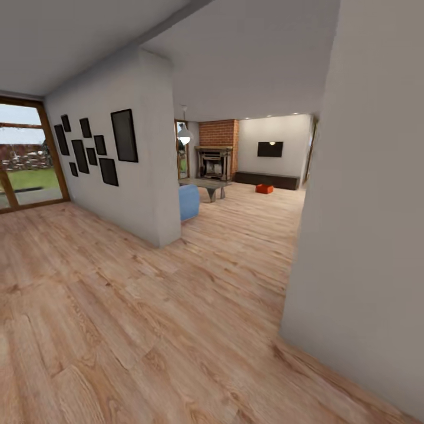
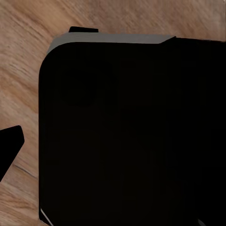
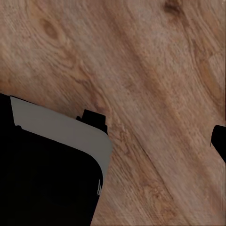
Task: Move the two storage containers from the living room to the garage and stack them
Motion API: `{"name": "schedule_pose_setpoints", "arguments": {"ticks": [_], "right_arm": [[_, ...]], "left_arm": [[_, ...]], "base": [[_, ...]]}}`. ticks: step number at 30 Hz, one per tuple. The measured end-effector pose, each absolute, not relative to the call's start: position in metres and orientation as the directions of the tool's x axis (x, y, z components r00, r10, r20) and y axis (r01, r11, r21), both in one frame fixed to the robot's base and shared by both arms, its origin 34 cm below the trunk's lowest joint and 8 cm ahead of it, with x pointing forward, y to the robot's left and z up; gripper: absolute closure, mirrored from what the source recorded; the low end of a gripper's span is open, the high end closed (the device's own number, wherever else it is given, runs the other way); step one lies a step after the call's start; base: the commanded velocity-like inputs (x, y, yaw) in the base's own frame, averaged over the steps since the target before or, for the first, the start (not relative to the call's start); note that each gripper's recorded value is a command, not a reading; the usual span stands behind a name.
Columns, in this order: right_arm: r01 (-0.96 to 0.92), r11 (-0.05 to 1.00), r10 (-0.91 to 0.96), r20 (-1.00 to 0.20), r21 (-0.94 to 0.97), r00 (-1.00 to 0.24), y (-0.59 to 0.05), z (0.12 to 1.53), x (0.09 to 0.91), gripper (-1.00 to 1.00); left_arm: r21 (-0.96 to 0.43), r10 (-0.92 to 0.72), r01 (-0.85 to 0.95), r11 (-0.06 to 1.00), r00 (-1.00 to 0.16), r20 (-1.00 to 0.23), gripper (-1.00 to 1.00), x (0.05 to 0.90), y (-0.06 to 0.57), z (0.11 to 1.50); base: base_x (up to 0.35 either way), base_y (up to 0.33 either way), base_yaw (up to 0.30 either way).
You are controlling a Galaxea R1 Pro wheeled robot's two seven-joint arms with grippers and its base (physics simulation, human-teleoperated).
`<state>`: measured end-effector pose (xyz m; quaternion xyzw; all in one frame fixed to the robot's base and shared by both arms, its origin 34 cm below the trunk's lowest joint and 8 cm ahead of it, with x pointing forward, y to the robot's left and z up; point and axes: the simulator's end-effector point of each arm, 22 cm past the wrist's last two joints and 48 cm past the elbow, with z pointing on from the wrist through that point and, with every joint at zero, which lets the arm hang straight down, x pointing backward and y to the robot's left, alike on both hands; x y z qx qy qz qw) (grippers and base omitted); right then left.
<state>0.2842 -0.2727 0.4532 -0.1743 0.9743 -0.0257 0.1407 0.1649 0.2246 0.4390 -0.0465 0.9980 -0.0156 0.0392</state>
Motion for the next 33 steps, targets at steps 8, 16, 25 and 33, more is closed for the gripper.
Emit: {"name": "schedule_pose_setpoints", "arguments": {"ticks": [8, 16, 25, 33], "right_arm": [[-0.333, 0.938, -0.347, -0.264, -0.099, -0.900, -0.273, 0.453, 0.284, -1.00], [-0.332, 0.938, -0.347, -0.264, -0.099, -0.900, -0.273, 0.453, 0.284, -1.00], [-0.349, 0.932, -0.362, -0.264, -0.099, -0.894, -0.269, 0.453, 0.284, -1.00], [-0.355, 0.932, -0.361, -0.275, -0.075, -0.891, -0.249, 0.453, 0.284, -1.00]], "left_arm": [[-0.035, -0.094, -0.091, 0.995, -0.993, -0.076, -1.00, 0.165, 0.225, 0.439], [-0.035, -0.094, -0.091, 0.995, -0.993, -0.076, -1.00, 0.165, 0.224, 0.439], [-0.036, -0.094, -0.091, 0.995, -0.993, -0.075, -1.00, 0.165, 0.224, 0.439], [-0.037, -0.094, -0.091, 0.995, -0.993, -0.074, -1.00, 0.164, 0.223, 0.439]], "base": [[0.323, 0.000, 0.187], [0.323, 0.000, 0.010], [0.323, 0.000, 0.000], [0.323, 0.000, 0.000]]}}
